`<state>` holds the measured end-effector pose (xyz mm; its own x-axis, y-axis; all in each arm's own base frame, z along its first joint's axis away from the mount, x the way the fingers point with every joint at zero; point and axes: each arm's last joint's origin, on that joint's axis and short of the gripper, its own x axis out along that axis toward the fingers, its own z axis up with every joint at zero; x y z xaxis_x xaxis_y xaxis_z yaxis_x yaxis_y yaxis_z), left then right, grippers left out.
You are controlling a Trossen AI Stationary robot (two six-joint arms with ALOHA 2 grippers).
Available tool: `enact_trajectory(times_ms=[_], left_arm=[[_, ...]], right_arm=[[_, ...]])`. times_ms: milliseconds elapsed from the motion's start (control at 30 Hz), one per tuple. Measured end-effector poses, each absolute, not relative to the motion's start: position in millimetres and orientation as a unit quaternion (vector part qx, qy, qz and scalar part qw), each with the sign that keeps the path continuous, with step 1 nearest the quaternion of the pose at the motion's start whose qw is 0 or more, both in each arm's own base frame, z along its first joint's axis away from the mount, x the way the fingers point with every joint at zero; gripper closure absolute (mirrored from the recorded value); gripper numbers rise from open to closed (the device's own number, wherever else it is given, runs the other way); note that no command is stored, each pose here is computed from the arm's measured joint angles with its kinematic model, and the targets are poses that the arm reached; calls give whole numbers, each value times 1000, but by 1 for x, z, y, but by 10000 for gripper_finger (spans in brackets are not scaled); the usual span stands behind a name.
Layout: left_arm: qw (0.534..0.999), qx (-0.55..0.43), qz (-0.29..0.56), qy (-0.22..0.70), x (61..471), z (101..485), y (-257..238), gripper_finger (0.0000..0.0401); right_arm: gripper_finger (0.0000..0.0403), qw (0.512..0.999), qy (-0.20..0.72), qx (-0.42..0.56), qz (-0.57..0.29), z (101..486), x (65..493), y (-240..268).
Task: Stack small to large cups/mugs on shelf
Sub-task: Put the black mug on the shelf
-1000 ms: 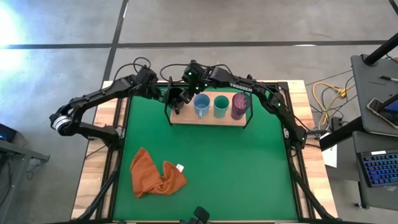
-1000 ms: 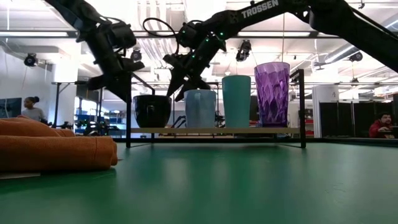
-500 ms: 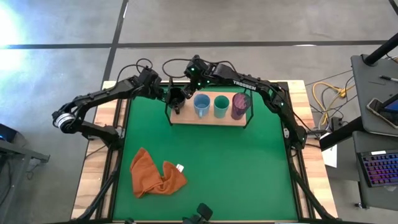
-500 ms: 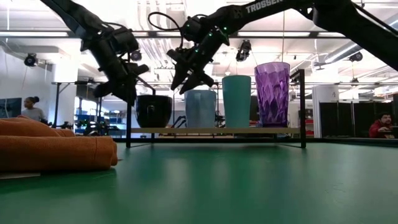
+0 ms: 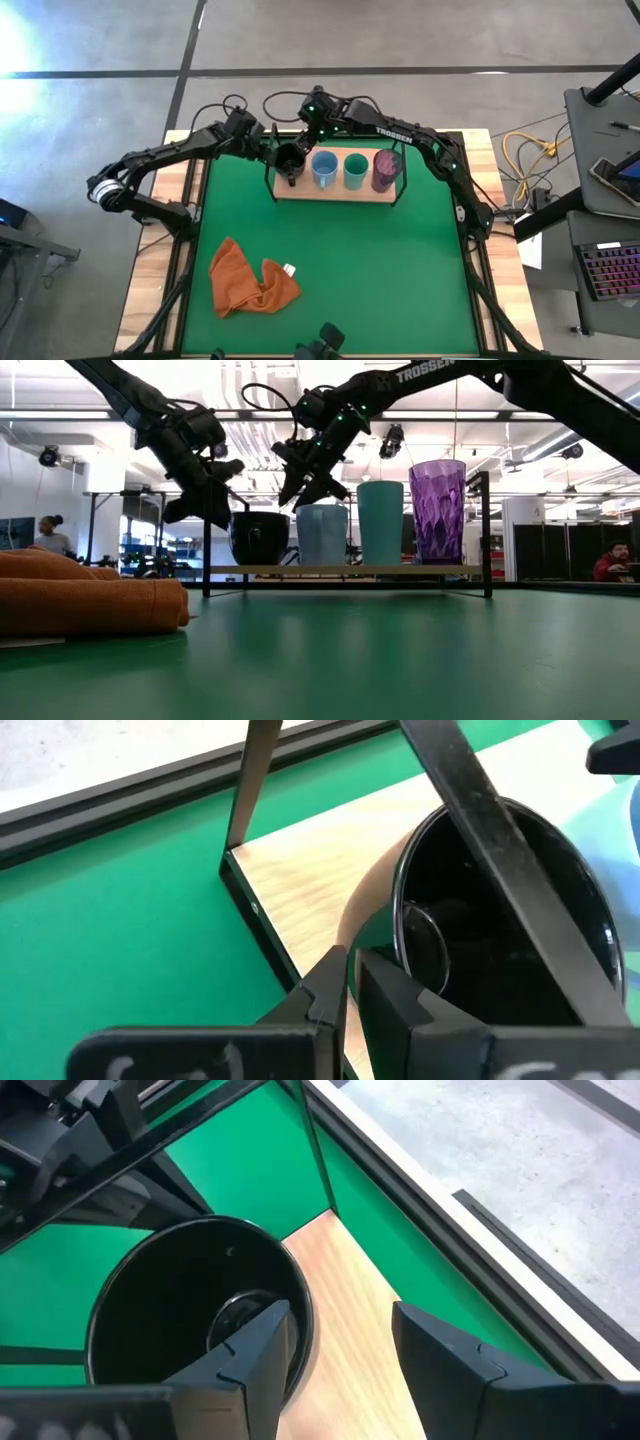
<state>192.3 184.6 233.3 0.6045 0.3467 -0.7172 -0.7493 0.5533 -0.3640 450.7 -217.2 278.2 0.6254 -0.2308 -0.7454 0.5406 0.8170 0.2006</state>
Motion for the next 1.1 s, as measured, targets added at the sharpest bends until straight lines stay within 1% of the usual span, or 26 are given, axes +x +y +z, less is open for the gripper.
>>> enact_trajectory(times_ms=[567,700,833,933,1100], left_arm=[[832,-336,328,296,193,234,185,390],[833,-335,328,295,193,234,185,390],[833,-335,328,294,193,234,185,390],[833,-335,328,294,193,234,185,390],[833,-335,328,294,193,234,185,390]], right_arm=[[232,872,380,204,-232,277,448,-220],[235,865,376,229,-239,274,446,-227],[255,852,377,272,-239,260,446,-237],[281,845,381,293,-236,250,447,-243],[330,841,387,299,-233,240,449,-246]])
